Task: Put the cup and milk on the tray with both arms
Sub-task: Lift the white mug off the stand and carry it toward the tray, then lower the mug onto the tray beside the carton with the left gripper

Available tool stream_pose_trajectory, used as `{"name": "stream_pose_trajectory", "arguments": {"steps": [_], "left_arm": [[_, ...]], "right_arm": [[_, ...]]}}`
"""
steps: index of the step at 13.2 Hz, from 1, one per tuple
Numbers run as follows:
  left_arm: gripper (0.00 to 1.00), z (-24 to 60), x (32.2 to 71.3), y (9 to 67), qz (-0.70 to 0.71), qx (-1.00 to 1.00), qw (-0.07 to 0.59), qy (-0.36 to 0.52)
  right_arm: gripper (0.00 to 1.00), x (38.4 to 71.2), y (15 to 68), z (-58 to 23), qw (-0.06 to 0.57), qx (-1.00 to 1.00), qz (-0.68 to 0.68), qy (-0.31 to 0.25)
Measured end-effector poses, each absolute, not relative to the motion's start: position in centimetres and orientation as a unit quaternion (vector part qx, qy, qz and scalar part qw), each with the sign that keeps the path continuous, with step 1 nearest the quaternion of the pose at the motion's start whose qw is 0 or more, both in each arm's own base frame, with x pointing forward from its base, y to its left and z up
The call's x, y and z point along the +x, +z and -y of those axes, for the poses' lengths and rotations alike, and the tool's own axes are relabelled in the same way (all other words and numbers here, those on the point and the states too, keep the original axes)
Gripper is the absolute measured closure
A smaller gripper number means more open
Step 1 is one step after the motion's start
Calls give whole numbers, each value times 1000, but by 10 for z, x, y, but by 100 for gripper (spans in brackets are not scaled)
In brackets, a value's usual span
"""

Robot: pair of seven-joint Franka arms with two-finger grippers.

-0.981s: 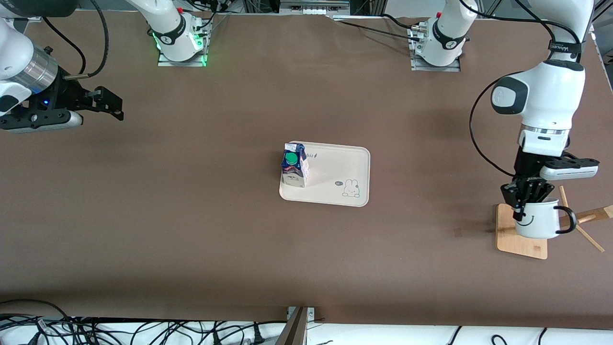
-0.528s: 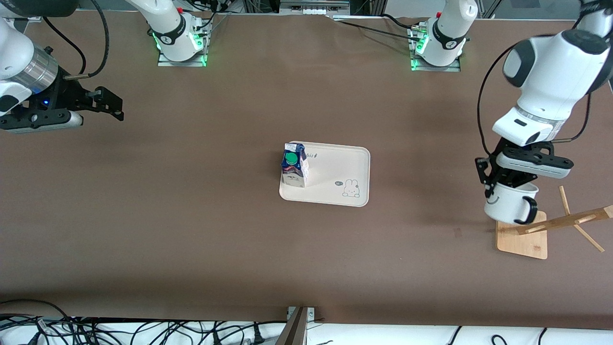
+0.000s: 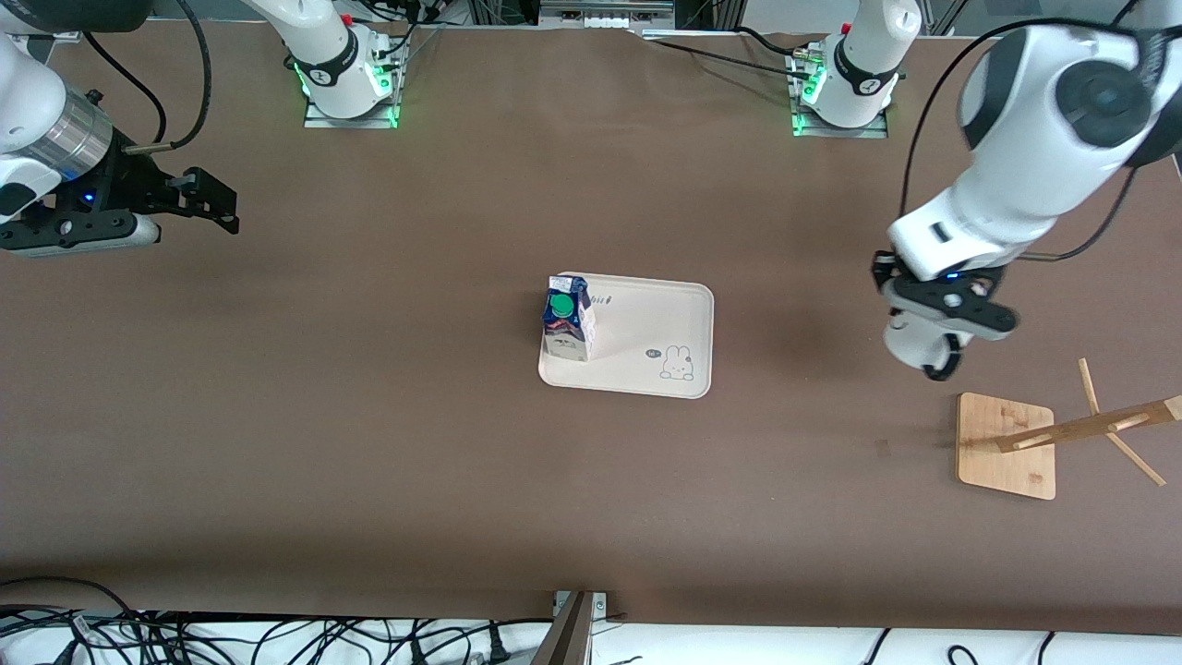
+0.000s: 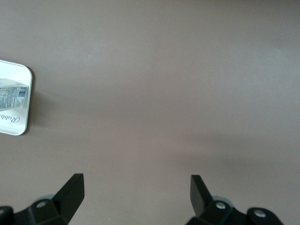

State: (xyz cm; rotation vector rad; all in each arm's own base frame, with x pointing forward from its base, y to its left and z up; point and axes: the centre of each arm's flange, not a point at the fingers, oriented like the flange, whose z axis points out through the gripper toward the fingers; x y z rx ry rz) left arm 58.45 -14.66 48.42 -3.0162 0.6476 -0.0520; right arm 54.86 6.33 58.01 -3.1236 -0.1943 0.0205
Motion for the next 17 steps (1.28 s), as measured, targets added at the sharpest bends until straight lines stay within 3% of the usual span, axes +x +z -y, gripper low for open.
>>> {"name": "stream_pose_trajectory", "arguments": {"steps": [9, 13, 17], "left_arm": [[93, 257, 583, 423, -260, -963, 33, 57], [93, 326, 575, 362, -186, -977, -16, 108], [93, 340, 581, 321, -138, -979, -47, 145]], "right_arm": [[0, 548, 580, -64, 6, -998, 63, 6], [0, 548, 580, -64, 6, -998, 63, 6], [0, 548, 581, -64, 6, -998, 63, 6]]}}
